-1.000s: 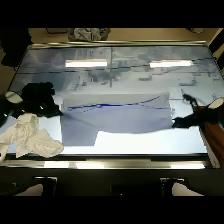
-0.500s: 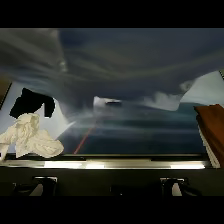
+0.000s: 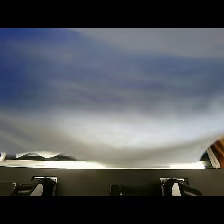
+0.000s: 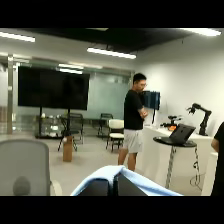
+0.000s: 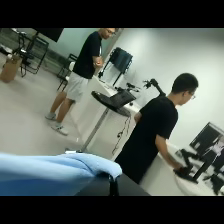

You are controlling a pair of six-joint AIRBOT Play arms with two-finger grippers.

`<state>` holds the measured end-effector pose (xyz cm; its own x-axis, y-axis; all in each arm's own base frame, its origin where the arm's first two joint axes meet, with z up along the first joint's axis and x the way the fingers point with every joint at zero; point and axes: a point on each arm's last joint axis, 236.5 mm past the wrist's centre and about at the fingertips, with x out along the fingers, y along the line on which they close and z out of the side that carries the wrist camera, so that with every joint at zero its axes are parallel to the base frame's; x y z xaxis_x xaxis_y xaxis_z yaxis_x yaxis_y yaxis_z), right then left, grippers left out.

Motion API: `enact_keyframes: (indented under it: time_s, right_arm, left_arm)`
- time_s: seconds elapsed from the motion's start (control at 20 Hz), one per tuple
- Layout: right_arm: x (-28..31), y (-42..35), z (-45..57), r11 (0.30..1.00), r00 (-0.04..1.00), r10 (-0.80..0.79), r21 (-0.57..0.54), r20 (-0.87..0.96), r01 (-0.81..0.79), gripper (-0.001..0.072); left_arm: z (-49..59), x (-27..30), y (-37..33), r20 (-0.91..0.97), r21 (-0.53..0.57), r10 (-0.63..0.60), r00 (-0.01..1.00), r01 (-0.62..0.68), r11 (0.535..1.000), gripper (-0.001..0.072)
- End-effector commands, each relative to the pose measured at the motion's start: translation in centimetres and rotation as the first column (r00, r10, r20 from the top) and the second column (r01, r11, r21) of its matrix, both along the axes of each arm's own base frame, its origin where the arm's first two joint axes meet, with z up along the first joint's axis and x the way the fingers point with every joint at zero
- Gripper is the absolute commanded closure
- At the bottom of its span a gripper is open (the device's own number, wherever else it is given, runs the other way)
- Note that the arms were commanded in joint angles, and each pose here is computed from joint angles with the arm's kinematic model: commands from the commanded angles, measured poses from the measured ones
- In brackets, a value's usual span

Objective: Fold the shirts.

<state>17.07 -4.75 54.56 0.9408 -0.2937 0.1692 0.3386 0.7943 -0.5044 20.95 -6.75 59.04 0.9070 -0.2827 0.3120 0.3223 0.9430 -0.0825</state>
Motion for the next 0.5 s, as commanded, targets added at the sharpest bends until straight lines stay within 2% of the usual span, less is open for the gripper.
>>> enact_keyframes:
  time_s: [0.0, 0.1, 0.2, 0.3, 0.4, 0.45]
  right_arm:
    - [5.2, -2.5, -4.7, 0.995, 0.982, 0.001, 0.101, -0.19, 0.019, 0.0663]
    - [11.1, -4.4, -13.9, 0.972, 0.867, 0.071, 0.229, -0.493, 0.051, 0.0663]
    - [17.3, -6.8, -25.1, 0.935, 0.677, 0.16, 0.331, -0.718, 0.13, 0.0663]
    - [22.2, -8.0, -36.4, 0.899, 0.495, 0.257, 0.393, -0.83, 0.193, 0.0664]
    - [26.9, -7.3, -44.2, 0.892, 0.402, 0.307, 0.408, -0.863, 0.194, 0.0664]
    - [29.5, -6.5, -46.7, 0.901, 0.397, 0.311, 0.401, -0.864, 0.166, 0.0664]
  left_arm:
    - [-4.4, 6.3, 0.1, -0.185, 0.009, -0.025, 0.982, 0.027, 1.0, 0.068]
    - [-11.8, 13.8, -0.4, -0.42, -0.017, -0.079, 0.904, 0.079, 0.997, 0.068]
    - [-21.3, 21.4, -1.7, -0.604, -0.041, -0.115, 0.789, 0.114, 0.993, 0.068]
    - [-35.1, 27.3, -3.3, -0.801, -0.062, -0.131, 0.584, 0.136, 0.989, 0.068]
    - [-45.8, 30.5, -3.9, -0.897, -0.087, -0.129, 0.423, 0.116, 0.989, 0.0679]
    - [-49.0, 31.9, -3.8, -0.912, -0.081, -0.12, 0.393, 0.116, 0.99, 0.0679]
